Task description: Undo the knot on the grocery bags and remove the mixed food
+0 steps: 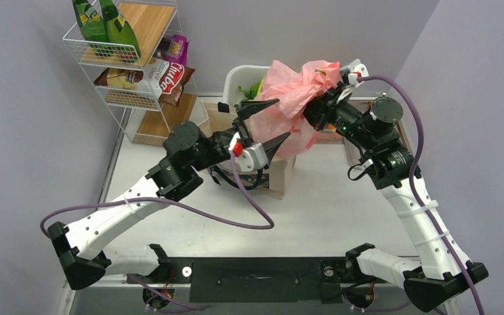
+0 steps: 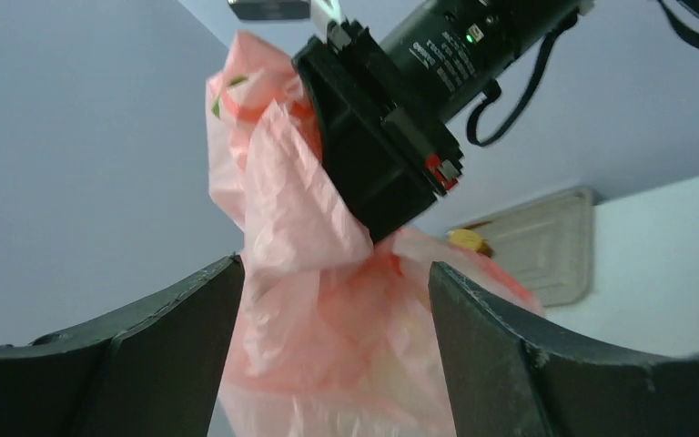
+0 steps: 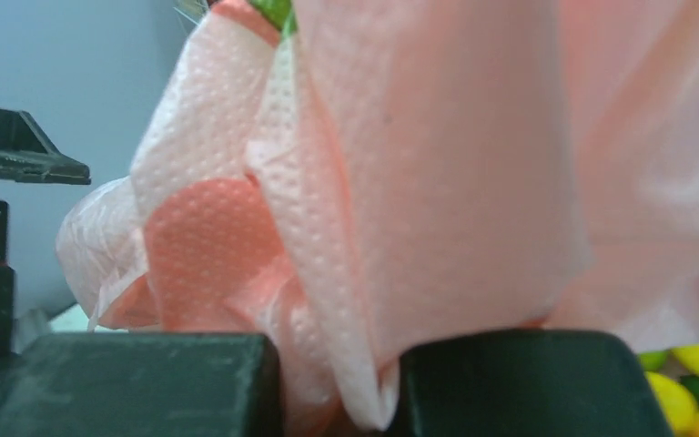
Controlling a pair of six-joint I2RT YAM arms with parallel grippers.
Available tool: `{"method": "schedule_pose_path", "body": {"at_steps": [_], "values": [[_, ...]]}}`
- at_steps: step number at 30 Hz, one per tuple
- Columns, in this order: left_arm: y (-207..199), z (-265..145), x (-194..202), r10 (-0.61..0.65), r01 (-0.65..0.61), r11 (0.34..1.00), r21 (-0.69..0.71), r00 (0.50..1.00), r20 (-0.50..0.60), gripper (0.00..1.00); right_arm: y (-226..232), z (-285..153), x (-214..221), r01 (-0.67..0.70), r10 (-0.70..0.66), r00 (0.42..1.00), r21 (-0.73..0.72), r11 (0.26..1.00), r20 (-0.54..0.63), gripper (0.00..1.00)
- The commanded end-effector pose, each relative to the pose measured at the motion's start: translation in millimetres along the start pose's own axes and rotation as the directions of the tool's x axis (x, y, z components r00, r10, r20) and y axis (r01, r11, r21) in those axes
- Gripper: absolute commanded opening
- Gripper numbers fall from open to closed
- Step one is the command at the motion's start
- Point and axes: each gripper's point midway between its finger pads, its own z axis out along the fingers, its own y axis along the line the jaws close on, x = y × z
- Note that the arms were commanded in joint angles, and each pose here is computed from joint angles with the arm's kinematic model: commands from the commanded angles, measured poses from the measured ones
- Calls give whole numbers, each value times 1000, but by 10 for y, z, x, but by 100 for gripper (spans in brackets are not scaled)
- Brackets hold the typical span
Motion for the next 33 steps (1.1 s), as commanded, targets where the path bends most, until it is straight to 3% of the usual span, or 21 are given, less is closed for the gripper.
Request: {"method": "schedule_pose_path", "body": {"at_steps": [1,4,12,18,20,22,23,24,25,26,28,30,33], "values": [[348,223,70,241,-249,947,-203,968,-66,73,271,28,-394,-215,226,971,-132,968,74,0],[334,325,182,278,-294,937,-190,955,-106,73,383,37,-336,-301,311,950,-205,931,18,0],[531,399,595,310,-377,887,-267,914,-261,77,677,-80,-66,-403,374,915,-333,852,-149,0],[517,321,660,318,-377,886,-270,918,-238,75,813,-50,155,-597,483,799,-375,709,-357,0],[473,284,680,310,-359,901,-245,926,-214,58,842,-48,129,-630,497,774,-388,673,-393,0],[461,213,743,279,-324,921,-214,936,-215,29,871,-76,71,-629,489,775,-408,661,-401,0],[464,157,838,258,-307,933,-189,935,-243,22,855,-88,55,-629,489,775,-409,661,-401,0],[478,116,805,226,-271,944,-186,946,-233,9,837,-96,32,-630,493,774,-406,662,-397,3],[520,48,872,199,-249,953,-174,944,-264,3,773,-111,10,-628,501,776,-393,672,-383,10],[541,0,824,147,-196,963,-185,957,-251,0,670,-117,13,-635,520,770,-366,680,-371,29],[628,-125,784,66,-116,975,-192,966,-249,0,521,-153,-9,-631,537,773,-332,701,-337,50],[698,-230,700,3,-51,978,-201,973,-229,0,365,-193,-42,-619,545,784,-298,727,-297,62],[730,-341,557,-102,73,982,-173,981,-163,0,111,-215,-62,-601,557,798,-227,767,-232,68]]}}
